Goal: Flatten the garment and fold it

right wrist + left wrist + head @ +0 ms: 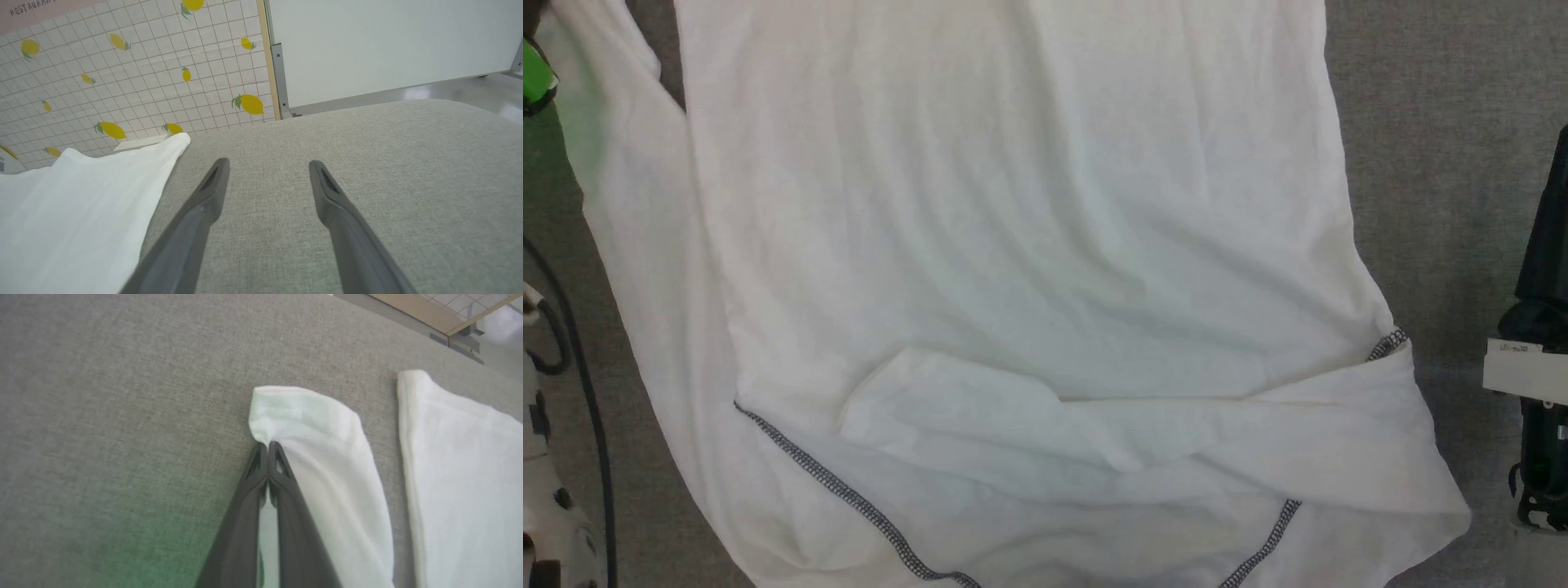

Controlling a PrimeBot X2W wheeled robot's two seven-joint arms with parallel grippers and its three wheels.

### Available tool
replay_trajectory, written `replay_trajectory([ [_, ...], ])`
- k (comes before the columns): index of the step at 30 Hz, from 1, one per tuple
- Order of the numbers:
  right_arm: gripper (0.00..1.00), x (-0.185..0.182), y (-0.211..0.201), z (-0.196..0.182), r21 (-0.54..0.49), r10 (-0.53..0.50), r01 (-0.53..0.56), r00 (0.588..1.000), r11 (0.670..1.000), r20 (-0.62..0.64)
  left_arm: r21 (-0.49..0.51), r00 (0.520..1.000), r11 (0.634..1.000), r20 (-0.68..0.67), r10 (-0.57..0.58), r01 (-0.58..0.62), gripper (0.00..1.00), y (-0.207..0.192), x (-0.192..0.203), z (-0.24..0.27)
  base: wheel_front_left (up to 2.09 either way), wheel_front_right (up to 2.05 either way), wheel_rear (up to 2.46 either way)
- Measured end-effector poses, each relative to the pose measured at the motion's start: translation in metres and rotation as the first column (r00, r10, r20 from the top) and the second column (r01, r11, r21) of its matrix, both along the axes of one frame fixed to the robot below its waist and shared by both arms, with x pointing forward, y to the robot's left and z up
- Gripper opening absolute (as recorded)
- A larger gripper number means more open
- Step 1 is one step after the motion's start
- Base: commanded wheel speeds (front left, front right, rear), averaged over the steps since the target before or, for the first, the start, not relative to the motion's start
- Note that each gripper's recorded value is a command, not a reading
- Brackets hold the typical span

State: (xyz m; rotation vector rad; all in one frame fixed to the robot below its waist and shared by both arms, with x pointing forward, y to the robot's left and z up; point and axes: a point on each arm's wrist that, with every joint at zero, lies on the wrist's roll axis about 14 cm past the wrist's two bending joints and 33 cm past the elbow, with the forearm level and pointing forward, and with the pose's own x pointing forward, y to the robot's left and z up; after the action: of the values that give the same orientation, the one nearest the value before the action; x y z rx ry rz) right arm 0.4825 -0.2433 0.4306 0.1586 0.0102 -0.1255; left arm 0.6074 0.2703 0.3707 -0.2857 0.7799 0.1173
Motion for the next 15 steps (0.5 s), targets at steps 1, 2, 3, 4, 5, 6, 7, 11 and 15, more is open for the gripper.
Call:
replay_trajectory([
  [1, 1.00, 0.000, 0.000, 0.003, 0.002, -0.001, 0.001, 1.000, 1.000, 0.007, -0.017, 0.999, 0.999, 0.035, 0.040, -0.040, 0.00, 0.006, -0.002, 0.004, 0.00, 0.00, 0.00],
  [2, 1.00, -0.001, 0.000, 0.006, 0.006, -0.002, 0.002, 1.000, 1.000, 0.015, -0.015, 0.995, 0.997, 0.062, 0.080, -0.079, 0.00, 0.016, -0.007, 0.008, 0.00, 0.00, 0.00],
  [3, 1.00, -0.002, 0.000, 0.009, 0.008, -0.003, 0.002, 1.000, 1.000, 0.021, -0.009, 0.990, 0.993, 0.084, 0.116, -0.116, 0.00, 0.027, -0.011, 0.012, 0.00, 0.00, 0.00],
  [4, 1.00, -0.002, 0.000, 0.012, 0.010, -0.004, 0.004, 1.000, 1.000, 0.029, -0.008, 0.980, 0.987, 0.112, 0.162, -0.163, 0.00, 0.041, -0.018, 0.017, 0.00, 0.00, 0.00],
  [5, 1.00, -0.003, 0.000, 0.016, 0.012, -0.005, 0.004, 0.999, 1.000, 0.038, -0.003, 0.970, 0.979, 0.133, 0.201, -0.203, 0.00, 0.054, -0.025, 0.023, 0.00, 0.00, 0.00],
  [6, 1.00, -0.004, -0.001, 0.020, 0.014, -0.007, 0.006, 0.999, 1.000, 0.044, 0.005, 0.961, 0.972, 0.153, 0.230, -0.234, 0.00, 0.065, -0.031, 0.028, 0.00, 0.00, 0.00],
  [7, 1.00, -0.006, -0.002, 0.023, 0.015, -0.011, 0.010, 0.999, 1.000, 0.050, 0.003, 0.947, 0.963, 0.180, 0.266, -0.271, 0.00, 0.076, -0.039, 0.035, 0.00, 0.00, 0.00],
  [11, 1.00, -0.017, -0.005, 0.037, 0.021, -0.022, 0.021, 0.997, 1.000, 0.070, -0.011, 0.889, 0.921, 0.255, 0.380, -0.390, 0.00, 0.113, -0.073, 0.058, 0.00, 0.00, 0.00],
  [15, 1.00, -0.027, -0.002, 0.051, 0.030, -0.017, 0.015, 0.996, 0.999, 0.091, -0.018, 0.817, 0.874, 0.346, 0.461, -0.485, 0.00, 0.144, -0.105, 0.088, 0.00, 0.00, 0.00],
])
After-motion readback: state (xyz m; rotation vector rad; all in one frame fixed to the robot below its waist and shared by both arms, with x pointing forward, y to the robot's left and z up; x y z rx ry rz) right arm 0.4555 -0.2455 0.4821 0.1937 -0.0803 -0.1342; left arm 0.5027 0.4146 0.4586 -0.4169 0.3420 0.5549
